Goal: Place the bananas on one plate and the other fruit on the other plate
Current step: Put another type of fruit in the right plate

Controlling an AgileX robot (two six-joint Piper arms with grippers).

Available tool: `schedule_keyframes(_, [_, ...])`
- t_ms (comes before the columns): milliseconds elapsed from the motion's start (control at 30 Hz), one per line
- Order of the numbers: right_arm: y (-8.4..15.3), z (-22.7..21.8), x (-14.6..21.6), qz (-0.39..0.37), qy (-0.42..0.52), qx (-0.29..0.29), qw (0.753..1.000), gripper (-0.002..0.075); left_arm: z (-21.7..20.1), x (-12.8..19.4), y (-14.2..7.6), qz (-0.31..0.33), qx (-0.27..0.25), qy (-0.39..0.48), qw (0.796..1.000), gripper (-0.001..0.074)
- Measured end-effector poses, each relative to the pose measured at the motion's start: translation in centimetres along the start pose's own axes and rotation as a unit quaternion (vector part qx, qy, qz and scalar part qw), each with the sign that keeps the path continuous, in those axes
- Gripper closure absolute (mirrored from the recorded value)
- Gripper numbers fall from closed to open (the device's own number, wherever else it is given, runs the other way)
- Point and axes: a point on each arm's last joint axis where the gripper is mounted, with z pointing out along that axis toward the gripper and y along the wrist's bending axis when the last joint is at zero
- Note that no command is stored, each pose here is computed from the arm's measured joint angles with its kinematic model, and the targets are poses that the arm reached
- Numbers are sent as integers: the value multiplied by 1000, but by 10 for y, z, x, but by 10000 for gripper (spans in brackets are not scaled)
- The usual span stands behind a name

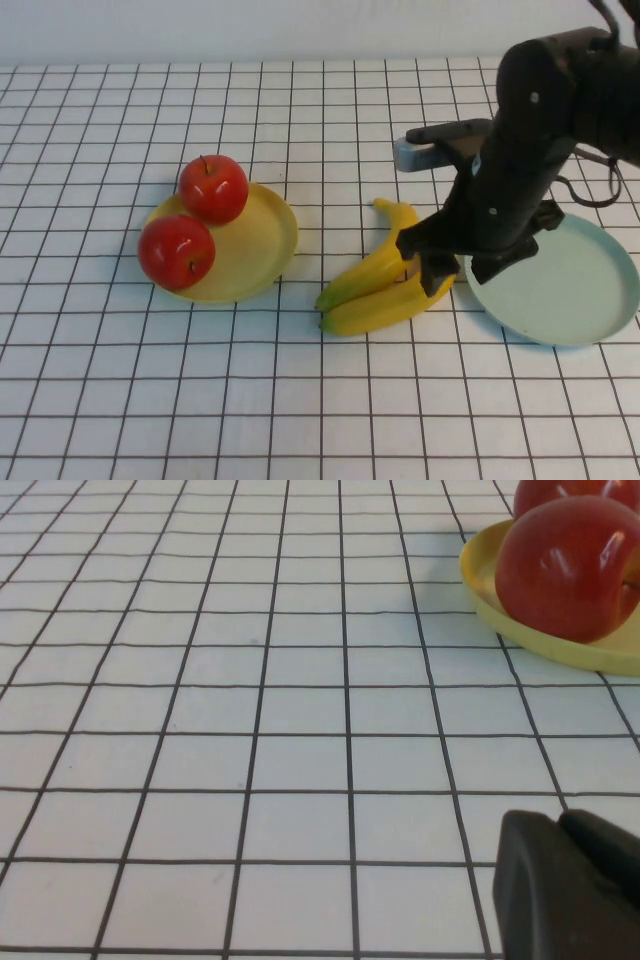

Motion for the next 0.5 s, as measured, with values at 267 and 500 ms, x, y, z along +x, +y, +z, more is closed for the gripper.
schedule_keyframes(267, [3, 41, -30, 97, 18, 6, 995, 226, 0, 0, 0, 0, 0, 0, 1000, 733])
schedule_keyframes(500, [0, 64, -37, 156, 21, 15, 987, 242, 0, 0, 0, 0, 0, 0, 1000, 733])
